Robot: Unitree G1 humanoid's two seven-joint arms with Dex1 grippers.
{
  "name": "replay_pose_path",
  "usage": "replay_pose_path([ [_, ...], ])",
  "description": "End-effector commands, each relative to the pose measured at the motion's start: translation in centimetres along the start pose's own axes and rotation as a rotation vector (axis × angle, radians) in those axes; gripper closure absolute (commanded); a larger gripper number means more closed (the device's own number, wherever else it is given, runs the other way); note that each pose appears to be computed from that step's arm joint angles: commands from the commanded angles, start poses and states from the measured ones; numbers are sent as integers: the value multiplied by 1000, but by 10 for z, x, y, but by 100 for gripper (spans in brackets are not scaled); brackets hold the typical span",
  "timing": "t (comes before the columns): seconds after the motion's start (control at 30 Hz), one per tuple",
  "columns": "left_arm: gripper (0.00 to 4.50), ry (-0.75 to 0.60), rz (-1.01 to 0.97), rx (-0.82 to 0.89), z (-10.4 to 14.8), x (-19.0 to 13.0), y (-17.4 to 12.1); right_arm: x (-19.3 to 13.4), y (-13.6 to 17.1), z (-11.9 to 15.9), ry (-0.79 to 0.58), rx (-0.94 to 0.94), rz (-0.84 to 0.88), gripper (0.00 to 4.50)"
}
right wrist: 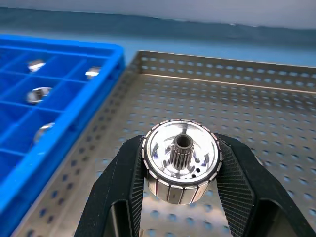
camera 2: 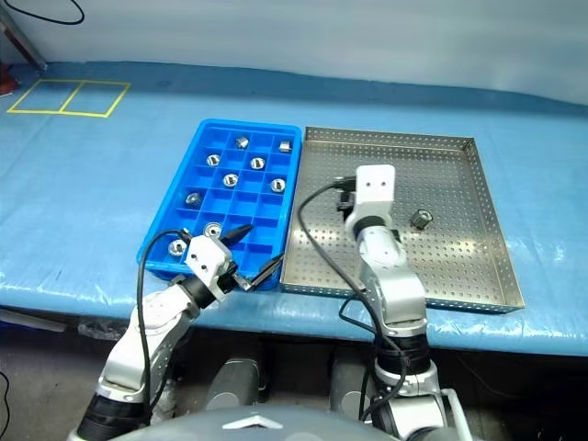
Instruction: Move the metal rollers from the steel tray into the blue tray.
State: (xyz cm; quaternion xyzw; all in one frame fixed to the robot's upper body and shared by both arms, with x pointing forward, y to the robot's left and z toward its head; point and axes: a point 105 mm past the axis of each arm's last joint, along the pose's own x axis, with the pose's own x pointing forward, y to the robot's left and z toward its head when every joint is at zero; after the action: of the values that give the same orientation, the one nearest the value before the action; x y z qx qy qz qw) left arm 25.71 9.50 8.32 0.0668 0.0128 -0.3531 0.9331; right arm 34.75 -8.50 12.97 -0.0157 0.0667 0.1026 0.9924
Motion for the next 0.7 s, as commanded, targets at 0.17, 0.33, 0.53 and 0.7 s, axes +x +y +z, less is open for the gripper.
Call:
replay_pose_path([
  [0.17, 0, 0, 21, -35, 5, -17, 3, 10, 47, 14, -19, -50, 218, 276],
  [0.33, 0, 7, 41, -43, 3, -23, 6, 23, 69, 8, 12, -65, 308, 276],
  [0.53, 0, 21, 46, -48, 0, -30, 5, 36, 87, 3, 19, -71, 382, 276],
  [0.7, 0, 22, 59, -49, 0, -33, 4, 46, 93, 6, 6, -68, 408, 276],
])
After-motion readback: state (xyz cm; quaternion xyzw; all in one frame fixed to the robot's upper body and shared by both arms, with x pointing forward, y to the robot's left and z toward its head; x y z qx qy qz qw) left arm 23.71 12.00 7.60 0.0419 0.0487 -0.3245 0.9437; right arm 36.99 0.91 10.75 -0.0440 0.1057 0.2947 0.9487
